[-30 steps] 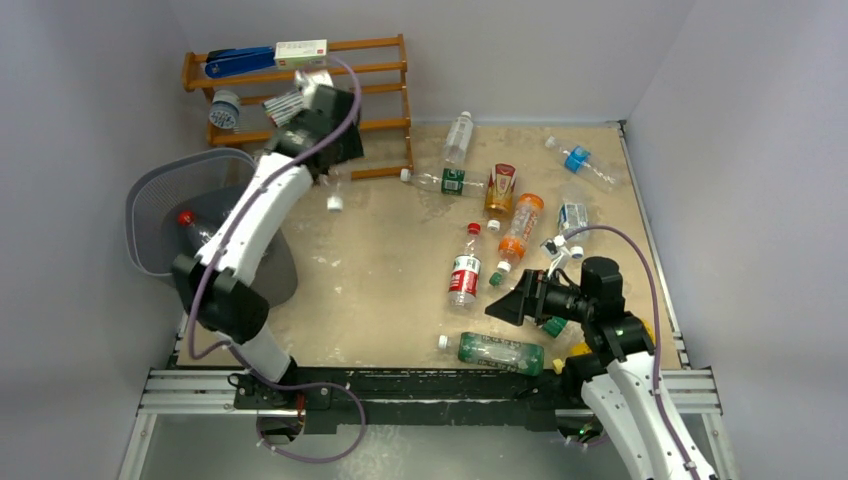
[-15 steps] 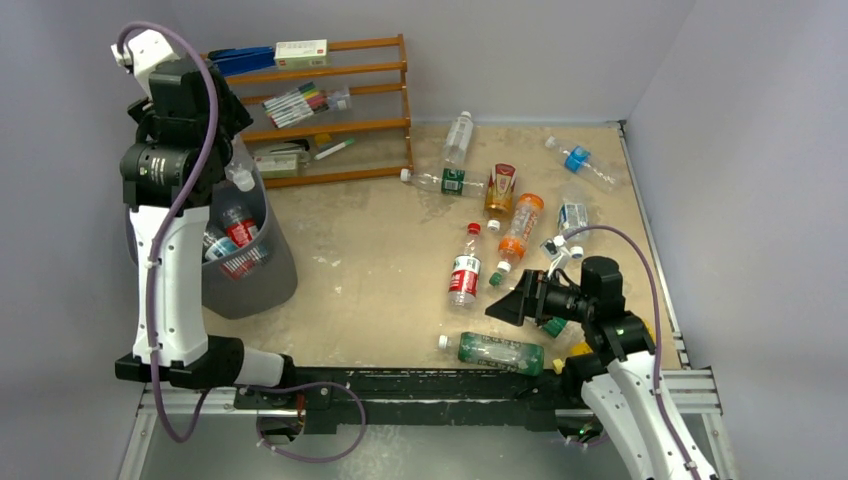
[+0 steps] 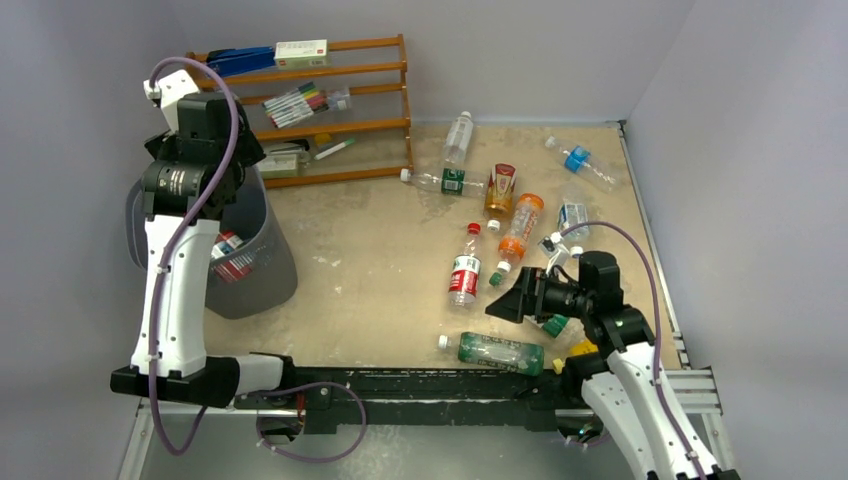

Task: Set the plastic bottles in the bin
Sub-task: Place the plastic bottle in the trash bin, then pick up the plastic bottle at the center of the board.

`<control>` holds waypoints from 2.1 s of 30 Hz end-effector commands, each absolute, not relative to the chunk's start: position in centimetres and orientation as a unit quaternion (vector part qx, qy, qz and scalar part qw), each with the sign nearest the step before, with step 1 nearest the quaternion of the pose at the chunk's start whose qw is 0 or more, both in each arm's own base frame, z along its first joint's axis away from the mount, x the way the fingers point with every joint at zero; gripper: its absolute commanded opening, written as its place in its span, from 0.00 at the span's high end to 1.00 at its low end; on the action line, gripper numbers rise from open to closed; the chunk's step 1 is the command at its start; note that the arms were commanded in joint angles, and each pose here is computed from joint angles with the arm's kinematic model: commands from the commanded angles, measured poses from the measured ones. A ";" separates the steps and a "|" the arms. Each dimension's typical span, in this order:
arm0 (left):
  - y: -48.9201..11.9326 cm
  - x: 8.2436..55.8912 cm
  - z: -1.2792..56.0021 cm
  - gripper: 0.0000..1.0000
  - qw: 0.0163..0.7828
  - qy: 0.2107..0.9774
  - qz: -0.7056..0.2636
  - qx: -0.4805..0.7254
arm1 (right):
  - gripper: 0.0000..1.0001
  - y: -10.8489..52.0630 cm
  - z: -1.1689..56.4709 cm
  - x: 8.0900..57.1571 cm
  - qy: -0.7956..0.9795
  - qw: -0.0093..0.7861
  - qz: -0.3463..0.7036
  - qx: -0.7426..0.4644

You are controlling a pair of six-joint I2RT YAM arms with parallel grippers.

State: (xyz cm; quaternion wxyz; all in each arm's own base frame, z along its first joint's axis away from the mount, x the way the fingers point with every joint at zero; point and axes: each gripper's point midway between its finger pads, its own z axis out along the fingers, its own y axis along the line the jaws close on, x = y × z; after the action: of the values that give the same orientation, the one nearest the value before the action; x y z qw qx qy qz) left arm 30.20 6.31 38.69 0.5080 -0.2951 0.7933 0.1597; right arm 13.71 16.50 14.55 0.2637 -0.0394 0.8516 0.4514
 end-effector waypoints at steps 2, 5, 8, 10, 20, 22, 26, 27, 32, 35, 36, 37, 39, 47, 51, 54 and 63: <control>1.8 32.7 41.1 0.10 0.542 0.800 0.024 -0.256 | 0.00 16.5 16.3 15.5 0.846 0.297 0.439 -0.055; -2.1 33.4 41.3 0.10 0.543 0.811 -0.017 -0.219 | 0.00 16.5 16.6 16.3 0.847 0.303 0.434 -0.054; -6.8 33.6 41.0 0.10 0.540 0.821 -0.041 -0.182 | 0.00 16.4 16.8 17.3 0.849 0.308 0.427 -0.047; -10.4 33.7 40.1 0.10 0.534 0.829 -0.065 -0.153 | 0.00 16.4 16.8 18.0 0.851 0.309 0.423 -0.042; -19.0 32.2 31.9 0.10 0.481 0.870 -0.091 -0.056 | 0.01 15.4 17.4 18.8 0.870 0.312 0.374 -0.074; -19.1 31.9 30.8 0.10 0.473 0.875 -0.091 -0.050 | 0.02 15.7 17.2 18.6 0.870 0.304 0.381 -0.078; -19.1 31.5 29.4 0.10 0.467 0.878 -0.093 -0.041 | 0.02 15.6 16.3 18.9 0.875 0.302 0.374 -0.058; -19.1 31.5 28.9 0.10 0.464 0.880 -0.091 -0.038 | 0.03 15.6 16.0 19.2 0.876 0.301 0.373 -0.052; -19.0 31.3 27.8 0.10 0.458 0.885 -0.082 -0.026 | 0.04 17.0 16.6 21.8 0.875 0.311 0.370 -0.025; -18.8 31.1 27.9 0.10 0.458 0.885 -0.080 -0.020 | 0.03 19.2 16.8 23.0 0.880 0.306 0.362 -0.026; -18.8 31.0 28.1 0.10 0.459 0.885 -0.082 -0.018 | 0.03 19.9 16.5 23.3 0.884 0.302 0.357 -0.022; -18.8 30.9 28.3 0.10 0.460 0.884 -0.085 -0.017 | 0.03 20.7 16.3 23.6 0.887 0.296 0.353 -0.022; -18.6 30.5 28.8 0.10 0.460 0.884 -0.088 -0.014 | 0.03 22.2 15.3 24.1 0.897 0.282 0.339 -0.015; -18.6 28.6 28.6 0.09 0.437 0.893 -0.105 0.024 | 0.03 26.1 14.8 25.0 0.908 0.277 0.313 0.009; -20.2 26.2 27.3 0.09 0.403 0.898 -0.166 0.061 | 0.03 26.5 17.6 23.8 0.899 0.290 0.329 0.001; -20.0 25.0 26.7 0.09 0.393 0.899 -0.179 0.068 | 0.03 26.3 18.4 21.8 0.900 0.280 0.335 -0.016; -23.4 22.0 25.9 0.09 0.343 0.885 -0.279 0.144 | 0.03 25.1 17.1 17.4 0.912 0.249 0.326 -0.018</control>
State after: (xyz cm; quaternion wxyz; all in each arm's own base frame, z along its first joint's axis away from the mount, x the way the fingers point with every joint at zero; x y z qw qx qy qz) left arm 23.96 -20.19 24.97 0.3640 0.0756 0.9092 -0.1875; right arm 18.88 26.36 18.41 0.2673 -0.0426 0.8963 0.3513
